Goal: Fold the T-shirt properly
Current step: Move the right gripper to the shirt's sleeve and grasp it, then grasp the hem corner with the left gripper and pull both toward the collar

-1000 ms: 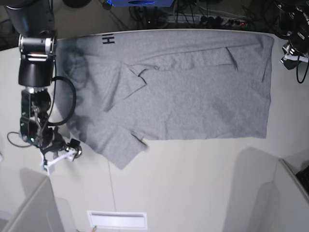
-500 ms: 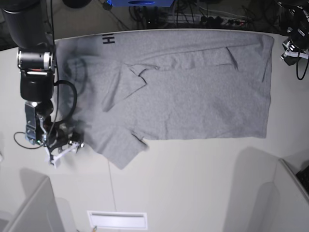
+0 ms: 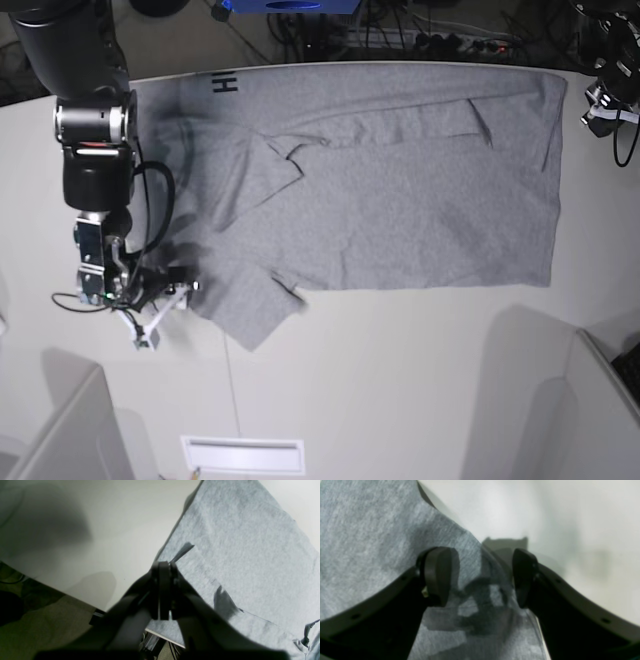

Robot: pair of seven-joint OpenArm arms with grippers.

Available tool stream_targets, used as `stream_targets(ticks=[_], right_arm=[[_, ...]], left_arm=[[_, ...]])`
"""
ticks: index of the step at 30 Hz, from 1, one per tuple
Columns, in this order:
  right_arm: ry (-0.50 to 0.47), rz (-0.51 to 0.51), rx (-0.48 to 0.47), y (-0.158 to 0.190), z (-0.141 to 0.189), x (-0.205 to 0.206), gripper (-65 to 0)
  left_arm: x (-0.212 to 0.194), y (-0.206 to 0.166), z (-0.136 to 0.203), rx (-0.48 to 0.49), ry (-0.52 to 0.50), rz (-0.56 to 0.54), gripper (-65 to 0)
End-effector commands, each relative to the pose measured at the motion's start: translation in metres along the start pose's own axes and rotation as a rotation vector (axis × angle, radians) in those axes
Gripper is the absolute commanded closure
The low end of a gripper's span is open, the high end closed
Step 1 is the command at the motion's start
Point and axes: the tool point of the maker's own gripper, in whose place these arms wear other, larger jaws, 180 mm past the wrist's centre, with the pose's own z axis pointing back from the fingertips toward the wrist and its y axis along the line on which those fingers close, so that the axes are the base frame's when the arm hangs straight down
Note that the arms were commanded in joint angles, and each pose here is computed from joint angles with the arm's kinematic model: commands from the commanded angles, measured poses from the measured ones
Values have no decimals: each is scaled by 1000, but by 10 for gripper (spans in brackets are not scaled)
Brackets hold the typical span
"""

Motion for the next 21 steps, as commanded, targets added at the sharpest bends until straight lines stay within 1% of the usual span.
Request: stream_targets(ticks=[1,3,6,8,11,14,15,16,17,19,20,21], right_arm=[[24,-2,-9,-3,2,-1,-312],[24,1,-12,-4,2,-1,-207],[15,1,-13,-4,1,-1,0],[17,-5,-11,-4,0,-4,0],[24,-4,-11,-4,0,-6,0],[21,-3,-11,-4,-1,-6,0],[21,-3,-11,-4,-1,-6,0],[21,-3,-11,-4,-1,-6,0],[21,-3,-11,-4,-1,-6,0],[21,-3,-11,-4,-1,-6,0],[21,-3,-11,-4,-1,-6,0],[18,-3,-11,-4,-1,-5,0]], left_arm=[[12,-2,3,-6,-37,-21,0],[16,-5,2,-15,-47,-17,0],[16,-7,-6,-28,-41,3,0],[21,-15,-13,-47,-39,-13,0],[31,-30,-28,-30,-32,-93,0],[42,-46,-43,16,-32,-180,0],[49,-52,-47,36,-41,-209,-16],[55,-58,-51,48,-48,-235,-92],[62,-63,-56,62,-54,-253,-188],[74,-71,-69,84,-53,-274,-359],[81,-74,-78,91,-46,-281,-436],[85,-79,-88,88,-29,-284,-499]])
